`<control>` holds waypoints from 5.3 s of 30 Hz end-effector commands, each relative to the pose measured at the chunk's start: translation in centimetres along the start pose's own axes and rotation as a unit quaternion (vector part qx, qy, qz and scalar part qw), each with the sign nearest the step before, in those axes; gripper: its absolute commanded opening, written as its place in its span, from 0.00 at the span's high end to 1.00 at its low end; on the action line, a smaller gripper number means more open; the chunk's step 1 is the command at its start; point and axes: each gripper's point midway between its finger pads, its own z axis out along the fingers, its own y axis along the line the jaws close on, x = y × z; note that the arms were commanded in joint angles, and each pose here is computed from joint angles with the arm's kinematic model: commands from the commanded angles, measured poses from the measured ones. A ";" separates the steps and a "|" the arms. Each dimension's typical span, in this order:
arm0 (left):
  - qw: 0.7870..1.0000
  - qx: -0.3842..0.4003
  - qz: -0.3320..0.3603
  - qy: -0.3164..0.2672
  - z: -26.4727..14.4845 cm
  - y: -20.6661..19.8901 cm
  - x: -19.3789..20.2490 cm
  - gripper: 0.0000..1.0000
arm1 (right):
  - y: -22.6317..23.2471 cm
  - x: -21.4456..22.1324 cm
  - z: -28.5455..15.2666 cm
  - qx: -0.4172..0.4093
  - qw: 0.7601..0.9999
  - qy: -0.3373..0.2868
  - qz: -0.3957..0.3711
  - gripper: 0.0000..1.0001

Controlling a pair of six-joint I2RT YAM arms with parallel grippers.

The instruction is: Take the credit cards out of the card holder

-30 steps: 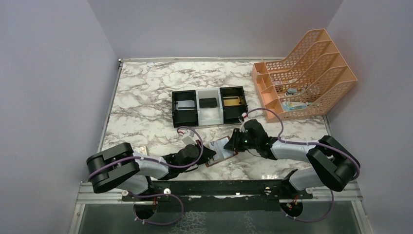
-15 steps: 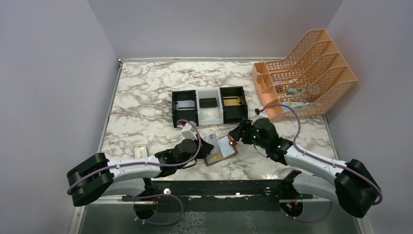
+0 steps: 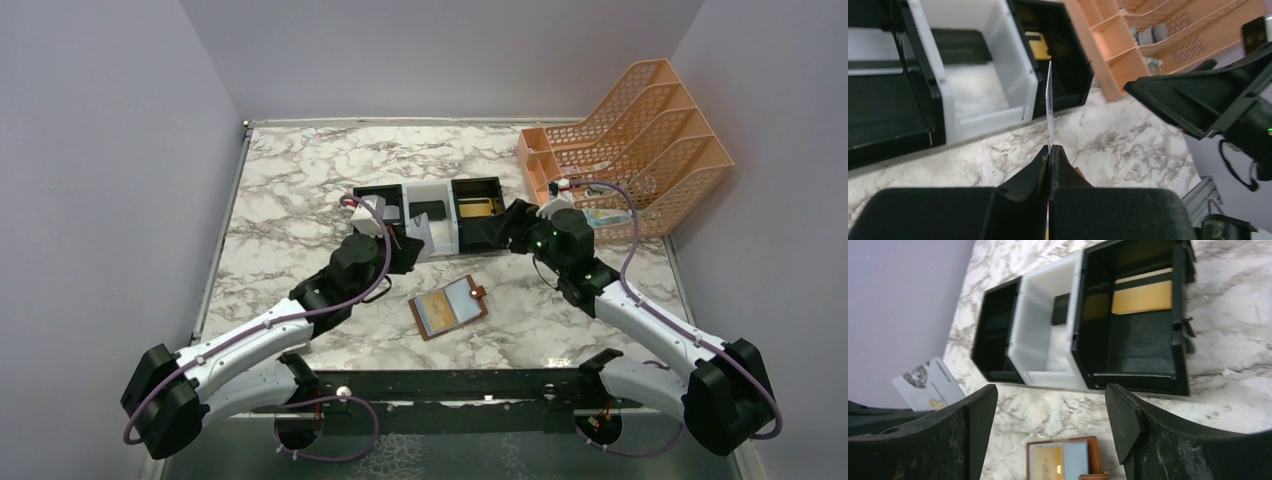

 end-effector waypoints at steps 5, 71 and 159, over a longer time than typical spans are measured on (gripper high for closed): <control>0.994 0.101 0.026 0.020 -2.7 -1.8 0.0 1.00 | 8.5 -1.2 -3.4 -0.236 0.969 -0.009 -0.075 0.18; 0.998 -0.012 0.039 0.043 -5.5 5.4 3.4 0.01 | 8.1 7.8 -4.5 -0.279 0.942 0.175 -0.059 0.99; 0.939 -0.310 -0.066 -0.131 -10.9 18.6 -7.1 0.01 | 8.7 12.7 25.8 -0.041 0.680 0.155 -0.715 0.84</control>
